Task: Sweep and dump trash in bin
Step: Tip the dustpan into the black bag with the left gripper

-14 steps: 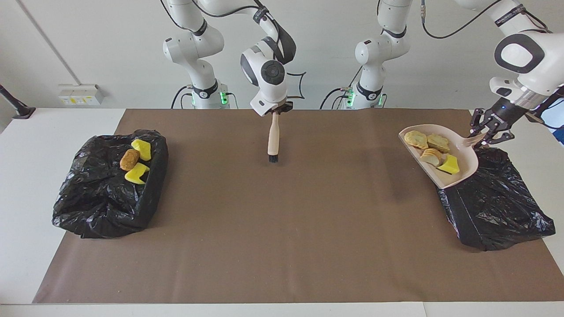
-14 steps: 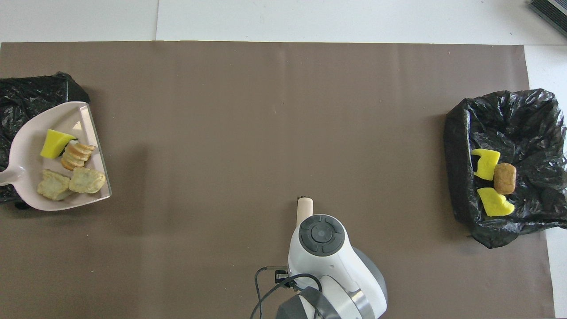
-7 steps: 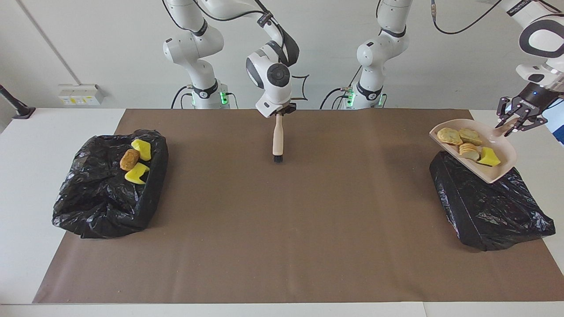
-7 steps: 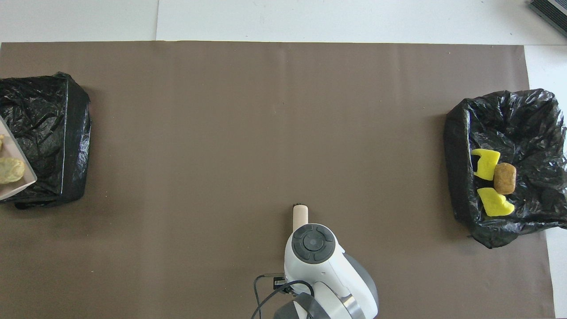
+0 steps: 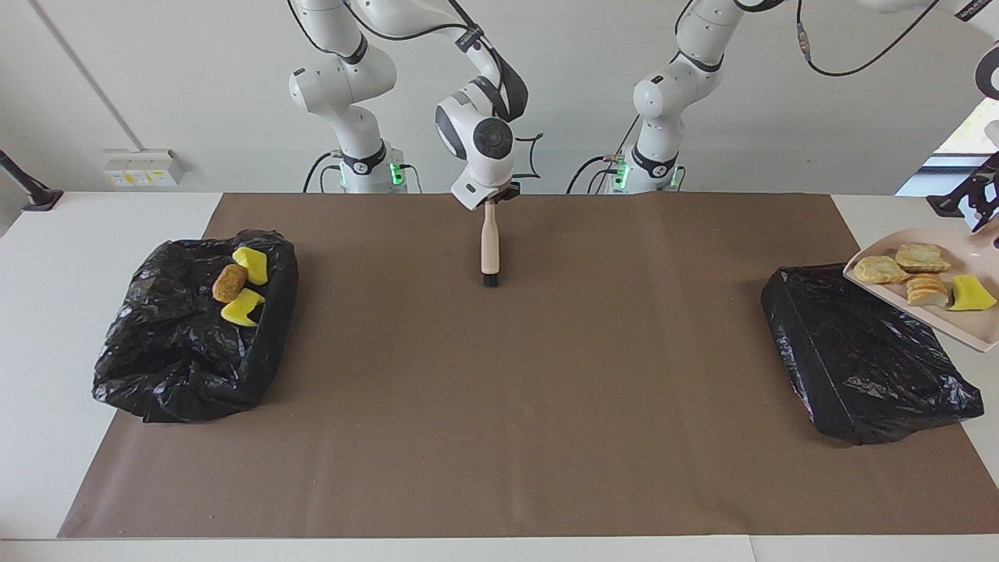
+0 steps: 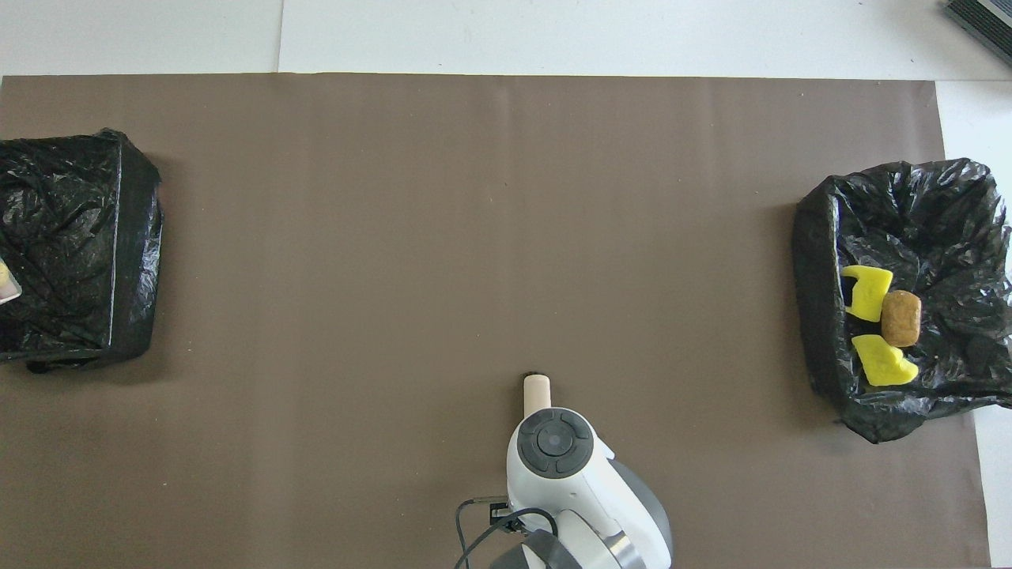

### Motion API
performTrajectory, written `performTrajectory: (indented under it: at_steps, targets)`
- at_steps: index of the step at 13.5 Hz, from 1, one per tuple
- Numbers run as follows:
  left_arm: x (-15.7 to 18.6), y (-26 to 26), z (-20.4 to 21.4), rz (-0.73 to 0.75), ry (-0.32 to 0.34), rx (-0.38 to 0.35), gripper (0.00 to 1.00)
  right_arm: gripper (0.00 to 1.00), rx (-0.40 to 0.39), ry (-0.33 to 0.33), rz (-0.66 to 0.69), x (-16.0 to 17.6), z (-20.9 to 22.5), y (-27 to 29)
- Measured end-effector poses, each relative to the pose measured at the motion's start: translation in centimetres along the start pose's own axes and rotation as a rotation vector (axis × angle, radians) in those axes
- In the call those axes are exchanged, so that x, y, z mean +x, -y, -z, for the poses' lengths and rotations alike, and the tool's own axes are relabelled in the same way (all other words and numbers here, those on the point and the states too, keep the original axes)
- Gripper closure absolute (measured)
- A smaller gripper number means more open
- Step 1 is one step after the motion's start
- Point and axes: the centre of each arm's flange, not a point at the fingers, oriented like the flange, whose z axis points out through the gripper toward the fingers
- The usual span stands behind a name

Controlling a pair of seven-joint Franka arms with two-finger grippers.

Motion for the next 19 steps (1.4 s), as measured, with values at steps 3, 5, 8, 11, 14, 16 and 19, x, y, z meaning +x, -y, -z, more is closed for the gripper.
performTrajectory:
  at_steps: [3, 5, 8, 11, 14, 16, 19]
  targets:
    - [4.6, 0.7, 0.2, -0.038, 0.164, 0.020, 0.68, 0.22, 0.013, -0.020, 0.008, 0.0, 1.1, 0.4]
    - [6.2, 0.9, 0.3, -0.091, 0.239, 0.033, 0.68, 0.01, 0.044, -0.058, 0.019, 0.0, 3.4, 1.2]
    - [7.0, 1.1, 0.8, -0.167, 0.347, 0.054, 0.68, 0.00, 0.091, -0.119, 0.012, 0.2, 9.3, 0.6]
    - [7.6, 1.3, 1.4, -0.228, 0.440, 0.071, 0.68, 0.00, 0.070, -0.178, -0.040, 1.4, 15.3, -3.4]
    - [10.2, 0.9, 2.7, -0.287, 0.524, 0.061, 0.68, 0.00, 0.067, -0.264, -0.089, 2.7, 19.7, -6.6]
    - [12.1, 0.5, 4.0, -0.320, 0.579, 0.063, 0.68, 0.00, 0.074, -0.323, -0.127, 3.7, 22.5, -8.8]
    - [14.1, 0.1, 5.4, -0.333, 0.646, 0.071, 0.68, 0.00, 0.078, -0.399, -0.174, 4.8, 26.1, -11.8]
